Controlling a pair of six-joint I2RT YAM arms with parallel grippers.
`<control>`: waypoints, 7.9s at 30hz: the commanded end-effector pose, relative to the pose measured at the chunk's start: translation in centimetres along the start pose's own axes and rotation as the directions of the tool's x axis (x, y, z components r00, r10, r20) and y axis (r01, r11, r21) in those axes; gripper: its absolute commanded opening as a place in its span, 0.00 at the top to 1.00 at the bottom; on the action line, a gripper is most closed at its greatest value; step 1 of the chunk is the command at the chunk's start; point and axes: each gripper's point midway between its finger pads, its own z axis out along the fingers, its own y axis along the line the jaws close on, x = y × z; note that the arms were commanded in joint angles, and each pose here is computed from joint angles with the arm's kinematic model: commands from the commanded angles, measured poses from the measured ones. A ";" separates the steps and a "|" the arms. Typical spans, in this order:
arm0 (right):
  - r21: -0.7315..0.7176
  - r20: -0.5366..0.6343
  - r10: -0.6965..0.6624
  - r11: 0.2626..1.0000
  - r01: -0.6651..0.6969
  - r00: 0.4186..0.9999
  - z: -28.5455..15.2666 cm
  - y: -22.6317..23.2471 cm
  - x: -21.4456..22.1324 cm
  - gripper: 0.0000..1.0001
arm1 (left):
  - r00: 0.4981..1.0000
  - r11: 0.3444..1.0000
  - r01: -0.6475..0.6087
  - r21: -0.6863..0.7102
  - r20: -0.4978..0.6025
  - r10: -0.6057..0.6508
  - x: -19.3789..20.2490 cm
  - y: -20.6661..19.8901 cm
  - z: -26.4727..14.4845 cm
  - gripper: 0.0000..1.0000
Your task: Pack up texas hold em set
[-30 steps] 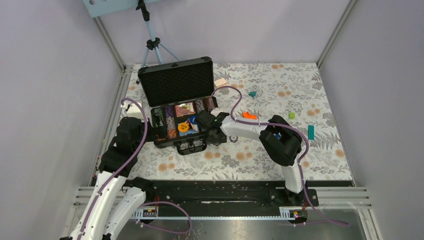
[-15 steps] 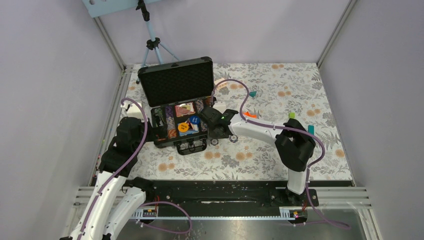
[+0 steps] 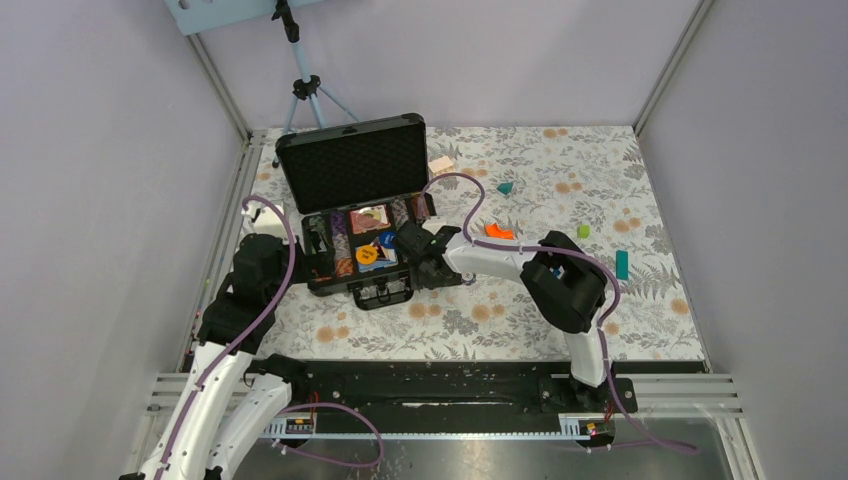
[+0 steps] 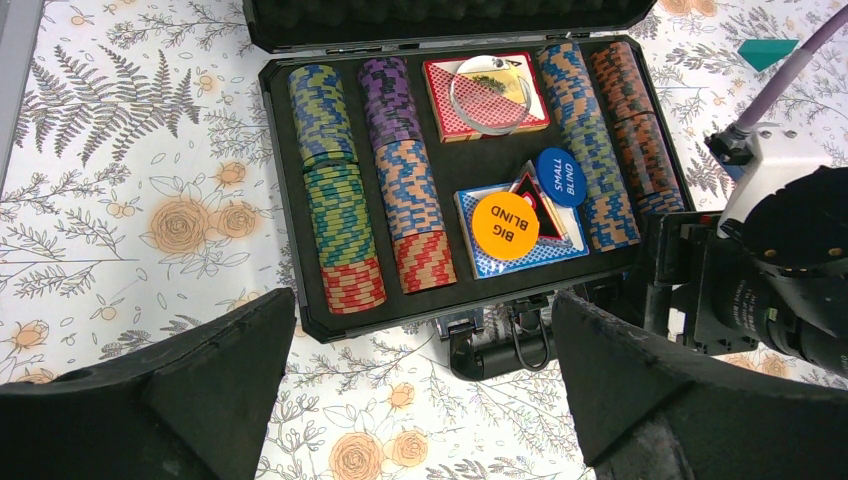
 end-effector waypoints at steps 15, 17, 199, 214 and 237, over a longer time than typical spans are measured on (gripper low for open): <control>0.052 0.055 -0.002 0.999 -0.001 0.998 1.7 0.1 -1.6 0.31 | 0.999 1.000 -0.004 0.014 0.043 0.004 -1.1 -0.4 0.3 0.01; 0.048 0.080 0.000 0.999 -0.003 0.997 1.9 0.1 -1.9 0.33 | 0.999 1.000 -0.004 0.014 0.042 0.003 -1.1 -0.4 0.3 0.01; 0.002 0.096 0.044 0.999 -0.045 0.994 -4.4 -3.8 -1.3 0.55 | 0.999 1.000 -0.005 0.026 0.040 0.004 -1.1 -0.7 0.3 0.01; 0.071 0.093 0.058 0.995 -0.065 0.994 -3.5 -7.0 -2.6 0.53 | 0.999 1.000 -0.005 0.024 0.041 0.004 -1.1 -0.6 0.3 0.01; 0.105 0.019 0.055 0.993 -0.057 0.998 -0.3 -7.9 -2.0 0.53 | 0.999 1.000 -0.007 0.021 0.039 0.006 -1.0 -0.6 0.4 0.01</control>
